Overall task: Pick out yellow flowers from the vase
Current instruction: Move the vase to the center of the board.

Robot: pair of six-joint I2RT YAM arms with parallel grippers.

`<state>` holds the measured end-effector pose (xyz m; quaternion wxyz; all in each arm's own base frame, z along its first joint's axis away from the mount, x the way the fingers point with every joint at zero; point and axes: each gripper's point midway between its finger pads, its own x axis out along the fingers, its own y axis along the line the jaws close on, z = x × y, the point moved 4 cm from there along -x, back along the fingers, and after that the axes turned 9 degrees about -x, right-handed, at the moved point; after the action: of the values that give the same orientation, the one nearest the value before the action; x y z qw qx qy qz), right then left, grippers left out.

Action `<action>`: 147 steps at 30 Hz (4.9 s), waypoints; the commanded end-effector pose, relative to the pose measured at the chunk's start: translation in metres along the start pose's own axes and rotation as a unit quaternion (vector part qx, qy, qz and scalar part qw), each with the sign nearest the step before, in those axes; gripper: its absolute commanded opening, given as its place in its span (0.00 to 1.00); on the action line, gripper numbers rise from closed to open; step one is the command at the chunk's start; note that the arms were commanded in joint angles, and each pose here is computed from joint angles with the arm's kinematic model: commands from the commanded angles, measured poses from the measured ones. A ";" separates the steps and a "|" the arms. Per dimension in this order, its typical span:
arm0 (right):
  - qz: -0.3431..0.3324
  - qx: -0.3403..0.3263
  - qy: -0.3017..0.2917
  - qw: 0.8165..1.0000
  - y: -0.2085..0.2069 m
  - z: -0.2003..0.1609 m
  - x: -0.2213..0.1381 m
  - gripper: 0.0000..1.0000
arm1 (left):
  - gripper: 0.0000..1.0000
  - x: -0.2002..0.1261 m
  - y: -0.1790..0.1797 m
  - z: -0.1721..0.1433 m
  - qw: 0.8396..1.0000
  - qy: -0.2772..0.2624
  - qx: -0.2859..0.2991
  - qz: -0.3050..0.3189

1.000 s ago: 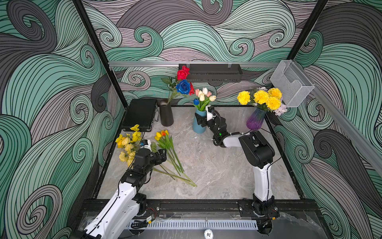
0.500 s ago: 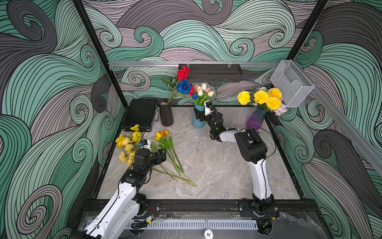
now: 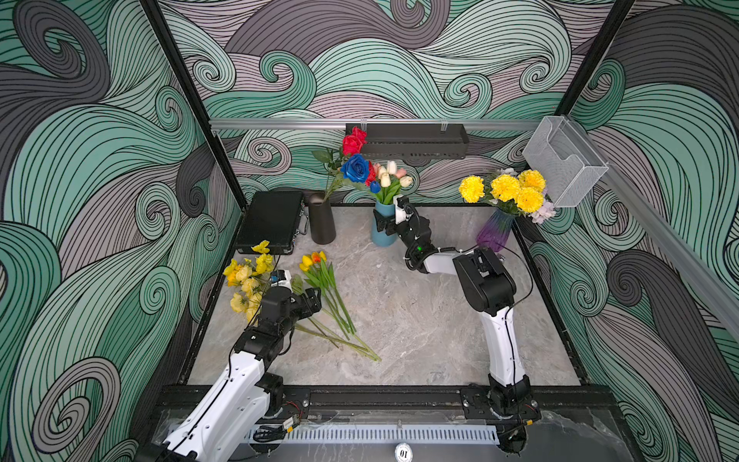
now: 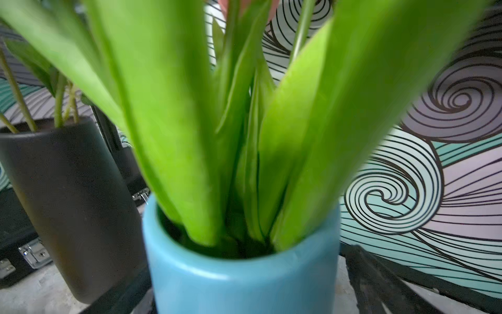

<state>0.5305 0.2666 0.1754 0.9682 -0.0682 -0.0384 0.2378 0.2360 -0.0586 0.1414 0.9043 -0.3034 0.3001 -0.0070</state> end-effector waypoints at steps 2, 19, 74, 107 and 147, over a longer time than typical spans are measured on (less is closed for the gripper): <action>-0.025 -0.004 -0.015 1.000 -0.011 0.023 -0.013 1.00 | 0.90 -0.002 -0.002 0.005 1.000 -0.008 0.001 0.000; -0.100 -0.065 0.061 0.991 -0.033 0.017 -0.137 1.00 | 0.90 -0.009 -0.003 0.011 0.998 -0.026 0.049 -0.002; -0.354 -0.067 0.065 0.931 -0.333 -0.019 -0.208 0.99 | 0.90 -0.012 -0.006 0.006 0.995 -0.045 0.079 -0.042; -0.331 -0.067 0.128 0.932 -0.361 -0.030 -0.172 0.94 | 0.90 -0.015 -0.004 0.007 0.995 -0.053 0.080 -0.036; -0.286 -0.063 0.125 0.948 -0.363 -0.035 -0.131 0.88 | 0.90 -0.014 -0.003 0.009 0.995 -0.054 0.080 -0.031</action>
<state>0.5752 -0.1190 0.1866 0.9877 -0.1338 0.0488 -0.0648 0.2285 -0.0566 0.1547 0.9367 -0.2462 0.2445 -0.0472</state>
